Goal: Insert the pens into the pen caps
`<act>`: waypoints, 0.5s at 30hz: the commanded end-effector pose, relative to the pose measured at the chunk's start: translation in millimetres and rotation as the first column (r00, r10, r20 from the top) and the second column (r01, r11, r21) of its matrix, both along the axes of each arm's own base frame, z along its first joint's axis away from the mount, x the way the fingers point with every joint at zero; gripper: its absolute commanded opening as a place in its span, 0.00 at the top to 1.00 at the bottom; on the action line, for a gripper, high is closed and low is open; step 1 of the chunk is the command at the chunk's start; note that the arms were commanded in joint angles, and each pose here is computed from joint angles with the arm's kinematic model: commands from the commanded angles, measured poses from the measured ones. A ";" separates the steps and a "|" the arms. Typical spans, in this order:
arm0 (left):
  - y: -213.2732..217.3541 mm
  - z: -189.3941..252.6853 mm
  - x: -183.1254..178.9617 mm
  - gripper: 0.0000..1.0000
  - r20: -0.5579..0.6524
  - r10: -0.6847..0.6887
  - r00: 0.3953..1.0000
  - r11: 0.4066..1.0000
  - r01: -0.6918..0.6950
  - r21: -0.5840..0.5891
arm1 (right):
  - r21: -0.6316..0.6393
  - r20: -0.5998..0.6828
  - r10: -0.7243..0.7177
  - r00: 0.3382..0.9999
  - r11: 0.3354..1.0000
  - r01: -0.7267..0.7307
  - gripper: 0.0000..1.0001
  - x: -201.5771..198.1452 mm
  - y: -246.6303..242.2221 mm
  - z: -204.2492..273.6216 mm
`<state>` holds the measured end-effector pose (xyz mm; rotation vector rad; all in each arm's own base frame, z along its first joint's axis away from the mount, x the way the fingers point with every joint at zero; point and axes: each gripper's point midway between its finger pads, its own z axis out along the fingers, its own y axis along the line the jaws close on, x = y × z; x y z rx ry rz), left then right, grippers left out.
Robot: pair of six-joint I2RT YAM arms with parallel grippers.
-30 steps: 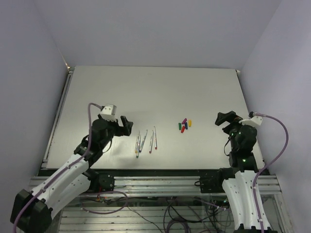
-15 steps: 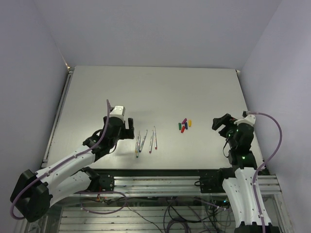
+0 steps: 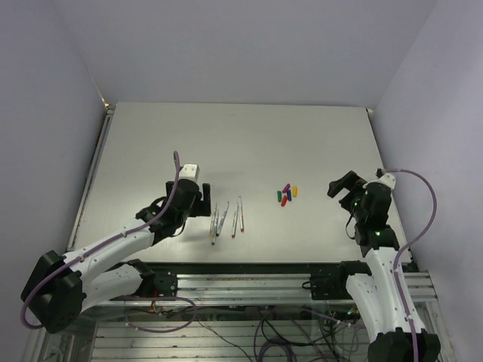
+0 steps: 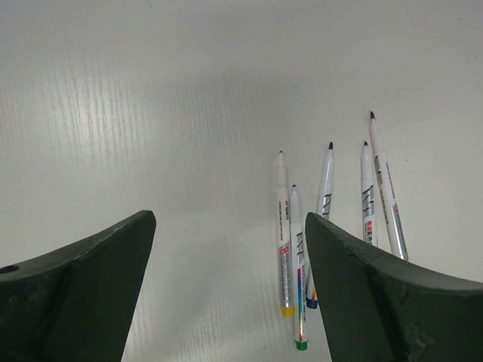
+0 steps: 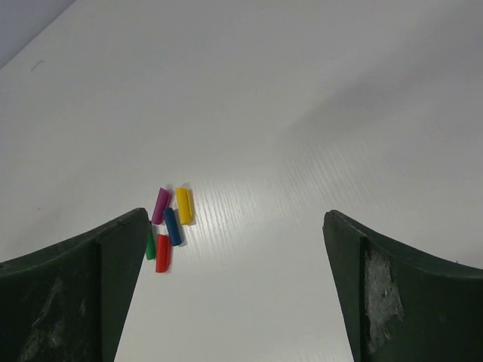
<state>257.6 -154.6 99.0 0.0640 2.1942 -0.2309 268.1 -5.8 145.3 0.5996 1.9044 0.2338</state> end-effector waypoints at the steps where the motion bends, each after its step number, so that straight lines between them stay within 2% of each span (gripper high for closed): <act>1: -10.3 10.0 3.0 0.07 0.042 -0.018 0.999 0.999 0.019 -0.040 | -0.016 -0.014 0.083 0.996 0.996 -0.083 0.00 14.0 8.8 14.5; 2: -12.1 12.0 2.9 0.02 0.053 -0.023 0.998 0.998 0.026 -0.054 | 0.005 -0.047 0.077 0.996 0.997 -0.077 0.00 15.3 9.6 9.8; 5: -12.3 20.3 2.4 0.01 0.096 -0.024 0.995 0.995 0.033 -0.090 | 0.014 -0.089 0.092 0.992 0.996 -0.091 0.00 20.1 11.7 1.3; 12: -0.4 62.7 -5.3 0.01 0.260 0.010 0.965 0.979 0.044 -0.201 | 0.006 0.113 0.120 0.986 0.993 -0.121 0.00 19.3 18.6 41.2; 15: 4.2 78.3 -10.0 0.01 0.329 0.014 0.944 0.970 0.067 -0.236 | 0.011 0.114 0.019 0.993 1.000 -0.020 0.00 16.1 3.2 49.1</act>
